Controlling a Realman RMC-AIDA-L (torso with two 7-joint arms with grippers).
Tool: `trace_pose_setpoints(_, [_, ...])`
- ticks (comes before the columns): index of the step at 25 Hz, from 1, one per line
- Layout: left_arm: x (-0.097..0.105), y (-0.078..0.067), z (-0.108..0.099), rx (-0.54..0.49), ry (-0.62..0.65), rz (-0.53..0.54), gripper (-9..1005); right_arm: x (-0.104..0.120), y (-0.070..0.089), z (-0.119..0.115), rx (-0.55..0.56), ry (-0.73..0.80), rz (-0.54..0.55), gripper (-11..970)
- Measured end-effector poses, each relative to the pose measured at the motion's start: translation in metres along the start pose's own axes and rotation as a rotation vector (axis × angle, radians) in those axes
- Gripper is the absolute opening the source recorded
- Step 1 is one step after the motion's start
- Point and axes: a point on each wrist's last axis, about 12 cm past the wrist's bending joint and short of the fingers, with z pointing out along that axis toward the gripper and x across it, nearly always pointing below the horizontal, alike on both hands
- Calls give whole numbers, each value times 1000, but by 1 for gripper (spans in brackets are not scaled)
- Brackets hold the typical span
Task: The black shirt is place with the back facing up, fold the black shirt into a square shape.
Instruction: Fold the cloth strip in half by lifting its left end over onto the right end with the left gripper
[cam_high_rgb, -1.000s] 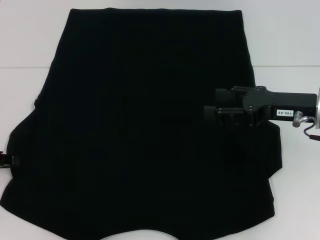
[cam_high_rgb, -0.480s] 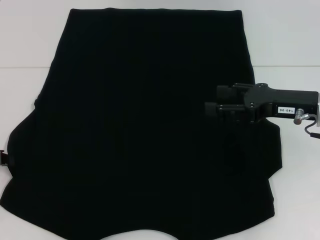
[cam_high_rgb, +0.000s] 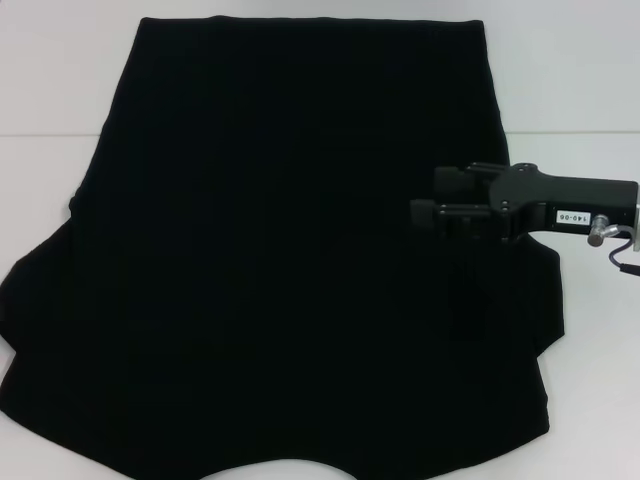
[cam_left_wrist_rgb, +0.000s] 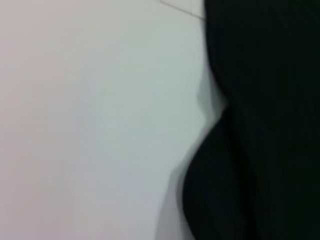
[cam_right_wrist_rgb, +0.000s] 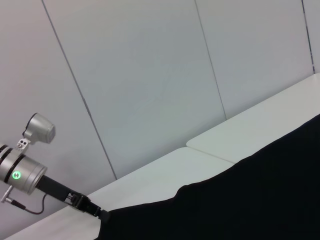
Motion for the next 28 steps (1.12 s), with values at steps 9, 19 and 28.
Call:
trace_pose_setpoints(9, [7,16,-11,-17,-64,-75,0,-1,-1,-1,8,-12,4,850])
trace_pose_setpoints(19, [12,25,-17,-27,-94,-116,0,-1,-2,-3,15,-19,7,851])
trace_pose_setpoints(28, [13,31,-23,-46,-117,-136,0,-1,-2,-3,18,-24,9,851])
